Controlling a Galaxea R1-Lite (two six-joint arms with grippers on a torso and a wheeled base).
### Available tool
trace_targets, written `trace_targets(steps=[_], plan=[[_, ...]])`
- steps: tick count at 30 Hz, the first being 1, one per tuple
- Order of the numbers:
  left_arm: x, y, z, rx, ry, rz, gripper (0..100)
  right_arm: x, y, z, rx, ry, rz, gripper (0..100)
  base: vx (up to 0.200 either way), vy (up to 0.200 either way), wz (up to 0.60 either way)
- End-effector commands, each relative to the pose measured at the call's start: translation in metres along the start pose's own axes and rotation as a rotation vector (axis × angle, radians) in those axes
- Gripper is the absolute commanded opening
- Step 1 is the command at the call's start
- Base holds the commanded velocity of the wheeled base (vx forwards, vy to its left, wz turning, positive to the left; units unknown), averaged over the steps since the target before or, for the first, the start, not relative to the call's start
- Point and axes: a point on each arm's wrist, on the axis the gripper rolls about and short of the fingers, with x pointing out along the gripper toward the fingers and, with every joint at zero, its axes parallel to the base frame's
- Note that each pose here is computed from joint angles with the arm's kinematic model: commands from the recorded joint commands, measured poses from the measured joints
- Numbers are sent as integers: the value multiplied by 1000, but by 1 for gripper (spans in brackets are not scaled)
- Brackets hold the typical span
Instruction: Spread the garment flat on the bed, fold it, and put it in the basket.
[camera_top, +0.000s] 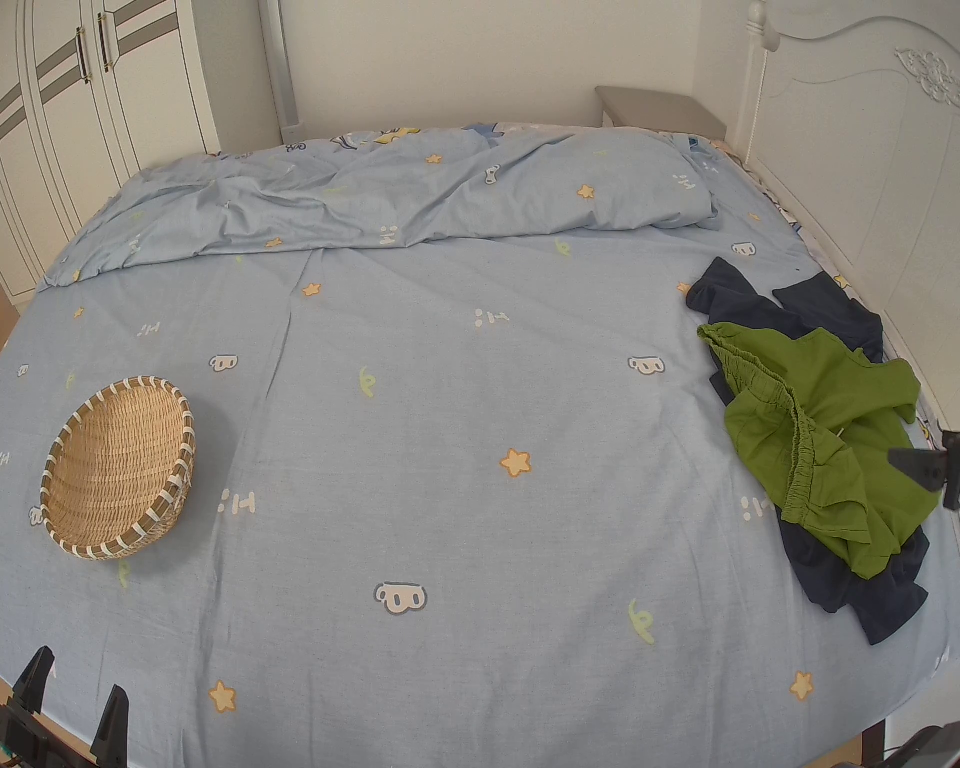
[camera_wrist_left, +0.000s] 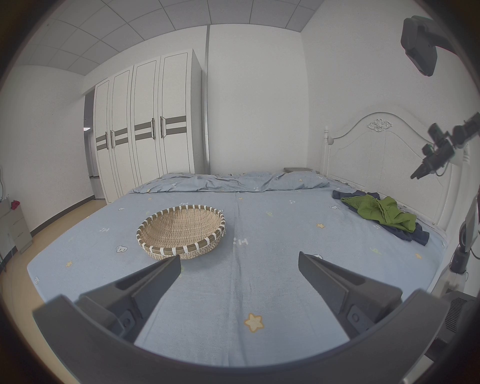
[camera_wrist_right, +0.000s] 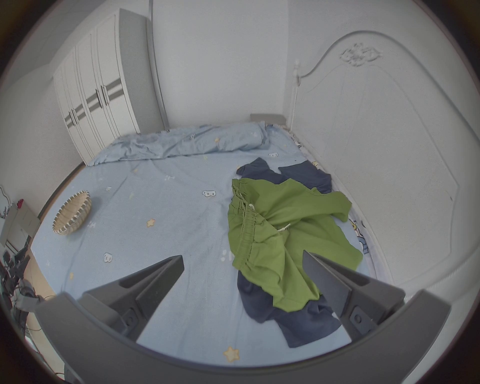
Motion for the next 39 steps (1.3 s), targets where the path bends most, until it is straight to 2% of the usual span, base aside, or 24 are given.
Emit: trace_targets(steps=[1, 5, 6, 11, 19, 30, 31, 39], plan=[[0, 0, -5, 0, 1, 0, 100, 149, 5, 55, -39, 212, -7, 100, 0, 0, 0], [0, 0, -5, 0, 1, 0, 100, 178, 13, 51, -45, 219, -12, 100, 0, 0, 0], [0, 0, -5, 0, 1, 0, 100, 196, 15, 47, -49, 222, -47, 100, 0, 0, 0], [0, 0, -5, 0, 1, -1, 100, 232, 16, 33, -53, 235, -93, 100, 0, 0, 0], [0, 0, -5, 0, 1, -1, 100, 242, 10, 47, -36, 177, -135, 100, 0, 0, 0], [0, 0, -5, 0, 1, 0, 100, 251, 1, 41, -22, 200, -157, 100, 0, 0, 0], [0, 0, -5, 0, 1, -1, 100, 251, 0, 41, -20, 199, -160, 0, 0, 0, 0], [0, 0, -5, 0, 1, 0, 100, 254, -1, 39, -19, 210, -160, 0, 0, 0, 0]])
